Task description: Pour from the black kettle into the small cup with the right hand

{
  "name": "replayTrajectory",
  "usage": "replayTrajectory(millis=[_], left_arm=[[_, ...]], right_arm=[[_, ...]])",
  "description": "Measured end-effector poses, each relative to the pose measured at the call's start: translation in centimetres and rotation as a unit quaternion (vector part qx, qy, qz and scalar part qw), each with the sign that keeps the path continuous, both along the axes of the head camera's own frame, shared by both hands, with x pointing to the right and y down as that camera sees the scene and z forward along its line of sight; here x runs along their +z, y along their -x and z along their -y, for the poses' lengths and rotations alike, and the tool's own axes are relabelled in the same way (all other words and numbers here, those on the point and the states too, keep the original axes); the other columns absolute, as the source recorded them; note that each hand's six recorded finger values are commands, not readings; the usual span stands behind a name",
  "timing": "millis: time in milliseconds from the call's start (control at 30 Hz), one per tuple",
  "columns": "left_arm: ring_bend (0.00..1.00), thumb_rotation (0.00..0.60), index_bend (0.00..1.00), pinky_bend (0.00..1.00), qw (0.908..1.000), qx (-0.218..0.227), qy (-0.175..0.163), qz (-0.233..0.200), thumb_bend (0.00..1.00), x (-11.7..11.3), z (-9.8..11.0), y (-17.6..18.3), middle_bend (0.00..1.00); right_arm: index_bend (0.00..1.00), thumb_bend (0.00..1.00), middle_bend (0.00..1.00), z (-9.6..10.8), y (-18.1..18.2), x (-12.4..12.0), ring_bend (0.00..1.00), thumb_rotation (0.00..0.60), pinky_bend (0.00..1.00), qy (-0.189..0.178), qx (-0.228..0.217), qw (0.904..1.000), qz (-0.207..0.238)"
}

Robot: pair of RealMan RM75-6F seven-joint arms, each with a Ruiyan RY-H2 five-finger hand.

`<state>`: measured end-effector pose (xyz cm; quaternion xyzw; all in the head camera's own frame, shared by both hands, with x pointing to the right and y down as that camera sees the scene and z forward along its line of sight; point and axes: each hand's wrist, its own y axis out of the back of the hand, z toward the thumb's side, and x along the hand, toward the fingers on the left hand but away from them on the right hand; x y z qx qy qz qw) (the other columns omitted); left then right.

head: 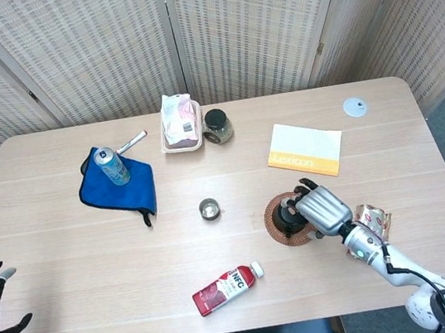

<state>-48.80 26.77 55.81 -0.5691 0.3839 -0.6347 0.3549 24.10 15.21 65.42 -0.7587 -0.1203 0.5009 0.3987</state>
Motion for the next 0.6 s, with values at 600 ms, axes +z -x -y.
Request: replayTrajectory(millis=[600], left_arm=[[0.14,0.600,0.22,0.05,1.0000,0.001,0.001,-0.002,0.11,-0.2,-0.3,-0.4,0.11]], right_arm=[[0.23,0.00,0.30,1.1,-3.7,1.0,0.15,0.600,0.10,-0.003,0.026,0.9980,-0.058]])
